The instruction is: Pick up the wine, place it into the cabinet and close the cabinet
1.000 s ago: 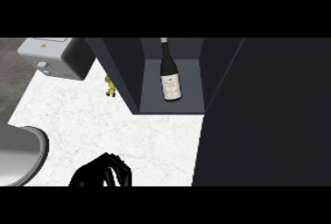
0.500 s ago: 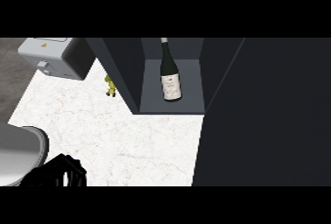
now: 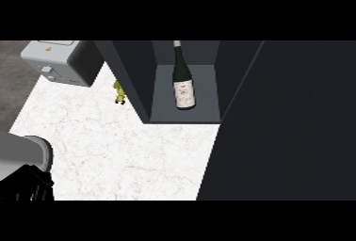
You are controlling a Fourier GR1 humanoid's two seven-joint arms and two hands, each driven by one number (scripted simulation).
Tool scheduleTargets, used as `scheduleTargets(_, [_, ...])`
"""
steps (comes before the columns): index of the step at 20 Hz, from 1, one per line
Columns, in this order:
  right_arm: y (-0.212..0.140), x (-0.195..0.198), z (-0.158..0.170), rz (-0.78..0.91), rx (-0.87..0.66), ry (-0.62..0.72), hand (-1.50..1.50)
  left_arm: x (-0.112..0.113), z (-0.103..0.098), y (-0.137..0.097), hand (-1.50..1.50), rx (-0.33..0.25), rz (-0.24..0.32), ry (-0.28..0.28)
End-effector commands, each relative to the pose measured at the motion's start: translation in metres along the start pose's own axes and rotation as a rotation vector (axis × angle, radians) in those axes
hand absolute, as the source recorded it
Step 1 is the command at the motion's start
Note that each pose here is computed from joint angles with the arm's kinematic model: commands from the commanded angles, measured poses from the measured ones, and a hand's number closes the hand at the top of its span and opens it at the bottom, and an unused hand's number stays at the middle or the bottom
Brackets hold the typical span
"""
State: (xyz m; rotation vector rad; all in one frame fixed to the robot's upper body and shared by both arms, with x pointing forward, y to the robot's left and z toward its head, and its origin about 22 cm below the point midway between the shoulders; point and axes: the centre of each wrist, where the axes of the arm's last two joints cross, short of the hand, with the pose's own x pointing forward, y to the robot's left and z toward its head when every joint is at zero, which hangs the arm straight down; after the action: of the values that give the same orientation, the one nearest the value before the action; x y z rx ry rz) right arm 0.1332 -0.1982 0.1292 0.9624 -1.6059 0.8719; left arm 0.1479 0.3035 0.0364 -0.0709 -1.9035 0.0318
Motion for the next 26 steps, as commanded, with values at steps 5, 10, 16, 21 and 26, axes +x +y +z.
scheduleTargets(5, [0.042,0.031,-0.050,0.184,0.036,-0.031,1.50,0.012,0.003,0.035,1.50,0.004,-0.003,0.018])
scheduleTargets(10, [0.057,0.021,-0.078,0.168,0.089,-0.002,1.50,0.019,-0.001,0.056,1.50,-0.015,-0.006,0.022])
scheduleTargets(16, [0.056,0.017,-0.094,0.153,0.056,-0.011,1.50,0.022,0.001,0.058,1.50,-0.032,0.024,0.027])
scheduleTargets(21, [0.052,0.014,-0.101,0.162,0.046,-0.021,1.50,0.026,-0.001,0.070,1.50,-0.042,0.024,0.030])
scheduleTargets(26, [0.048,0.012,-0.106,0.138,0.055,-0.027,1.50,0.028,-0.007,0.072,1.50,-0.054,0.022,0.009])
